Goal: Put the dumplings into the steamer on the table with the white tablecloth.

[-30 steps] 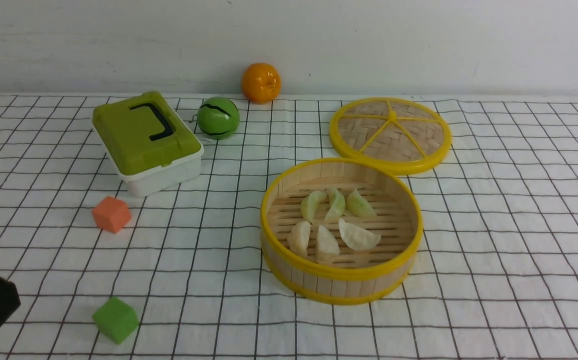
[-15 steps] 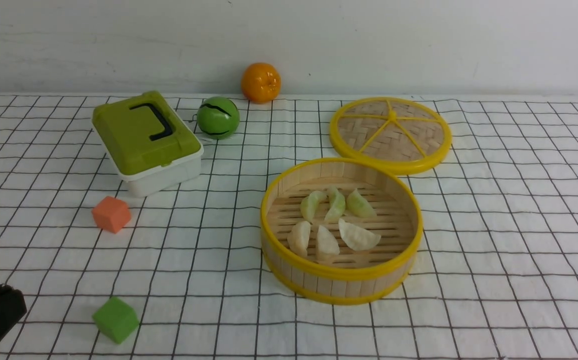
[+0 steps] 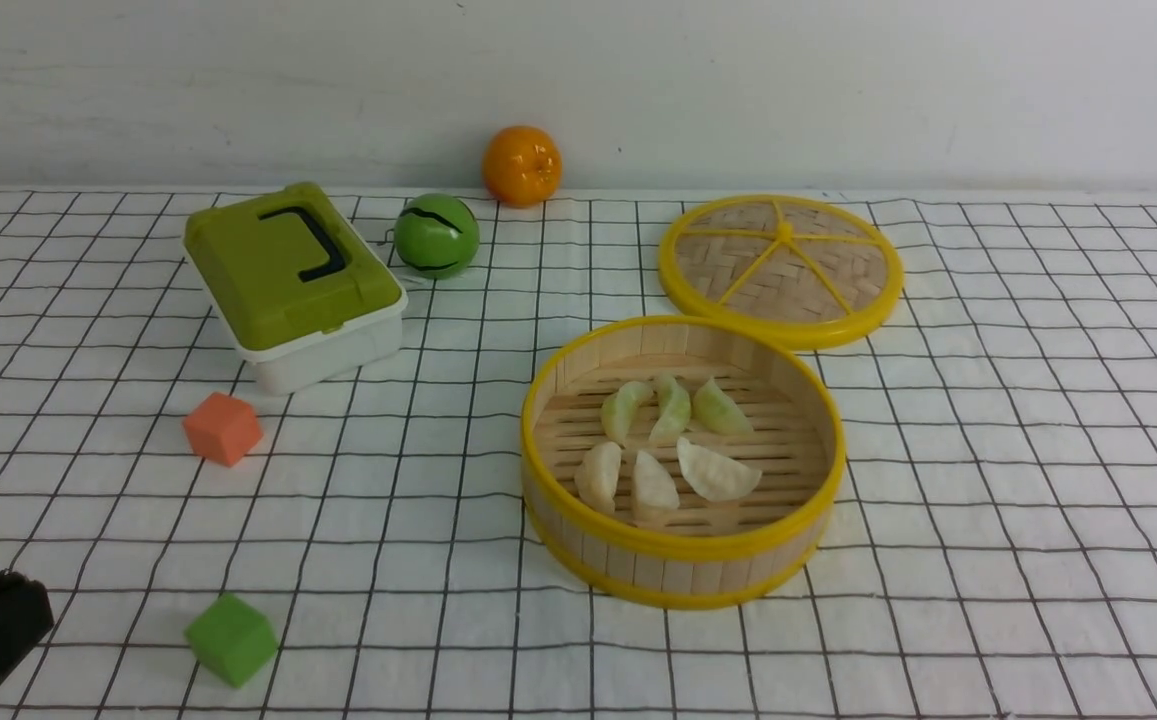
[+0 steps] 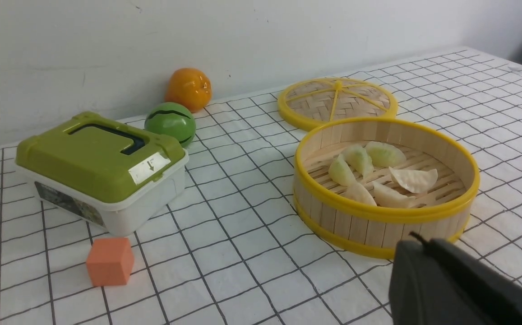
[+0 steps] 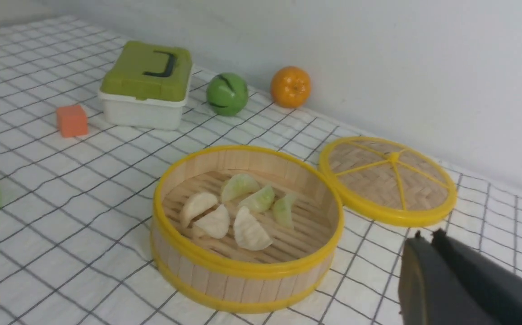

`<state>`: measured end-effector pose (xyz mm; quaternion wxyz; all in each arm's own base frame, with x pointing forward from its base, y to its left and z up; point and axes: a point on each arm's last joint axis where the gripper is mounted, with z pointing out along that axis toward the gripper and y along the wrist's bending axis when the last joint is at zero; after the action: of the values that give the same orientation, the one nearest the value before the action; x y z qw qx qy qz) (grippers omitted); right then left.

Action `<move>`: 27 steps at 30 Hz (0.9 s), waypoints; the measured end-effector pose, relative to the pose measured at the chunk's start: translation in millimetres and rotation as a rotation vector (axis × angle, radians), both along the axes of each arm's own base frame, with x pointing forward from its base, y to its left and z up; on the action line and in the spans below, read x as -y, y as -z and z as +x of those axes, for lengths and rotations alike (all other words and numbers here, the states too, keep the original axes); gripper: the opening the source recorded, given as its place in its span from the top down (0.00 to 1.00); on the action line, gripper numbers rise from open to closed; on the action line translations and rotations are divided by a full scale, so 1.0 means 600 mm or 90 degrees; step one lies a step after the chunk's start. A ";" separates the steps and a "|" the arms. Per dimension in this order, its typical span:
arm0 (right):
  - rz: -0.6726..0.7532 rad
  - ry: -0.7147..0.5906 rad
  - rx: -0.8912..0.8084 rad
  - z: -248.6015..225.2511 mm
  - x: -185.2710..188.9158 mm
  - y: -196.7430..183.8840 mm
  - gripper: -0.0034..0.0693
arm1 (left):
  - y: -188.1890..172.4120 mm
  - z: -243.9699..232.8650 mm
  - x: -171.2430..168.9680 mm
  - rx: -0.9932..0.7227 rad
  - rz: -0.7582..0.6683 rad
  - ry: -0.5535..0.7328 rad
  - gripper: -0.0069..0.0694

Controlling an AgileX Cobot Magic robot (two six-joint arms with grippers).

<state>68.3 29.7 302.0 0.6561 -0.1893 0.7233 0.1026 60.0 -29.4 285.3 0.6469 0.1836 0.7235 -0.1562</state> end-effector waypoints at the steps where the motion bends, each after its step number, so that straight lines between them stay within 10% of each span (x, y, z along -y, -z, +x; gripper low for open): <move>1: 0.004 0.016 0.010 -0.005 0.005 0.013 0.93 | 0.000 0.000 0.000 -0.002 0.001 0.000 0.93; 13: 0.152 0.275 -0.060 -0.022 0.048 0.194 0.93 | 0.001 0.000 0.000 -0.003 0.002 -0.001 0.92; 27: 0.178 0.293 -0.170 -0.028 0.047 0.217 0.92 | 0.003 0.002 0.000 -0.012 0.007 -0.003 0.90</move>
<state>51.7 1.8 172.1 0.5810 0.0871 0.8059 0.0734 61.0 -29.6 283.4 0.6392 0.1842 0.7309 -0.1525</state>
